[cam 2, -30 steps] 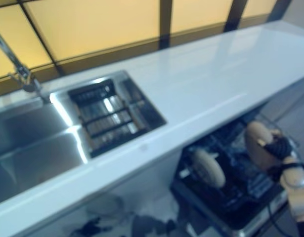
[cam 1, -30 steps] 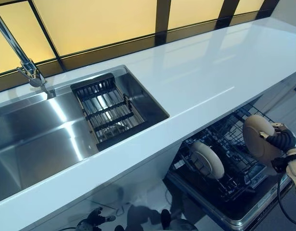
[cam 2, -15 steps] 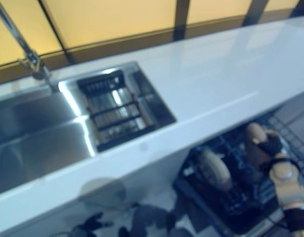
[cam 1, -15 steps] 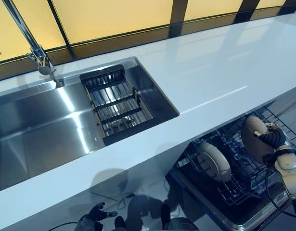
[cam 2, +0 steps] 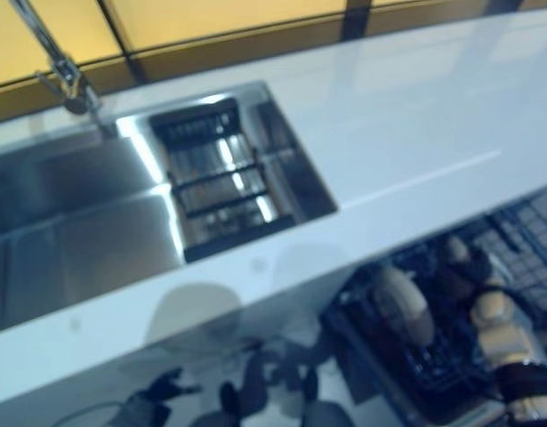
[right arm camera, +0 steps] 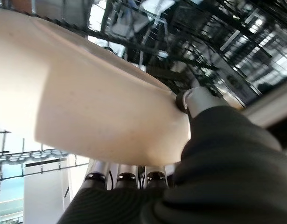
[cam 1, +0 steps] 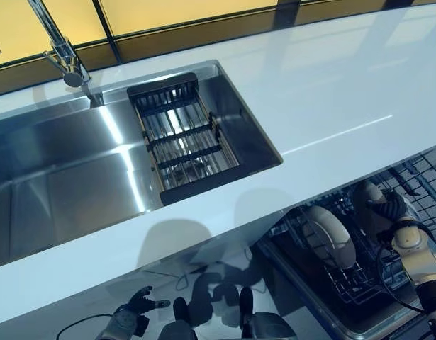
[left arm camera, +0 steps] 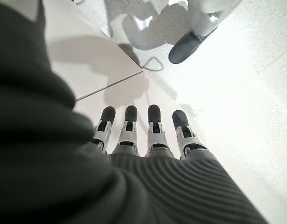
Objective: Take plates into dishwasher
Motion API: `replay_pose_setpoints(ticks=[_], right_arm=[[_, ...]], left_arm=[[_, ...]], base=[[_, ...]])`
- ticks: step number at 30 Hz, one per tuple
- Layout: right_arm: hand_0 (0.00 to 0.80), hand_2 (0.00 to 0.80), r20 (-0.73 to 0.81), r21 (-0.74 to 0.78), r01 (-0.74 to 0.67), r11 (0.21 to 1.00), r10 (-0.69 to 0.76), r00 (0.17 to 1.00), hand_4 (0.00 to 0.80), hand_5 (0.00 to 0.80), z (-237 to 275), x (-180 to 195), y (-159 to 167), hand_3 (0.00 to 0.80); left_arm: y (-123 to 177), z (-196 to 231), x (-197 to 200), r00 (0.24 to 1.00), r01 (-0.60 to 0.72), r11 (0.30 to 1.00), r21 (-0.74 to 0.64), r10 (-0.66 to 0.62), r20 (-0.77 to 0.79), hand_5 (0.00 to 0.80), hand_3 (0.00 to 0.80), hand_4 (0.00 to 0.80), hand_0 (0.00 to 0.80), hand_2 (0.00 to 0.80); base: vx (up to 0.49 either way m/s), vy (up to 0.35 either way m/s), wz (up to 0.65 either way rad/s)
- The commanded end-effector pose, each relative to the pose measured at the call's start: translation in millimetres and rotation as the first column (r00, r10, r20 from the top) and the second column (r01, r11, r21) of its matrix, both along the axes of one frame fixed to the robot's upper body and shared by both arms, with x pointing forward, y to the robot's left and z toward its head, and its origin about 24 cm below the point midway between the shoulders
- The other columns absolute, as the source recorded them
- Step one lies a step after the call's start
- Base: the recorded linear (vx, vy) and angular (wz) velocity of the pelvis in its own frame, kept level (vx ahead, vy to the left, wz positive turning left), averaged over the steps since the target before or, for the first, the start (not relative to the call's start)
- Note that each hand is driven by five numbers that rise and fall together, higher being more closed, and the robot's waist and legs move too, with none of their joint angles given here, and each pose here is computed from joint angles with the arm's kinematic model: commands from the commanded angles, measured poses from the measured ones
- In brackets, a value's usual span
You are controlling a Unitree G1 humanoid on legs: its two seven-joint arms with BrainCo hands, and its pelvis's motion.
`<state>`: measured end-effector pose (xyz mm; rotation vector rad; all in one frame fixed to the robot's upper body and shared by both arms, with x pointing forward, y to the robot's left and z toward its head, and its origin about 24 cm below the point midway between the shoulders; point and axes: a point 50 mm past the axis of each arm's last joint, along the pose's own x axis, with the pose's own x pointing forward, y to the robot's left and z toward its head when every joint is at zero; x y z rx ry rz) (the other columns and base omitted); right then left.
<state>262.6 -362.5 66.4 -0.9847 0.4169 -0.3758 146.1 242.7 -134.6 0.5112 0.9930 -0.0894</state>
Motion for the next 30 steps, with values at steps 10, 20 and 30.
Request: replay_pose_setpoints(ticks=[10,20,30], right_arm=[[0.8,0.8,0.022,-0.095,0.023,0.995,-0.02,1.0,0.8,0.8,6.4,13.0,-4.9,0.8],[0.8,0.8,-0.03,-0.096,0.051,0.994,-0.055,0.998,0.8,0.8,-9.8,8.4,-7.0,0.8],[0.8,0.8,-0.122,-0.094,0.085,0.992,-0.097,0.988,0.8,0.8,-29.9,-4.5,-15.8,0.8]], left_arm=[[11.2,12.8,18.8,0.997,0.053,0.998,0.042,-0.055,0.047,0.0,0.0,0.0,0.0,0.0],[12.9,18.3,26.8,0.995,0.066,0.997,0.046,-0.069,0.071,0.0,0.0,0.0,0.0,0.0],[13.5,19.9,29.3,0.994,0.075,0.996,0.054,-0.079,0.074,0.0,0.0,0.0,0.0,0.0]], base=[[-0.022,-0.014,0.06],[-0.028,-0.006,0.03],[-0.005,-0.002,0.01]])
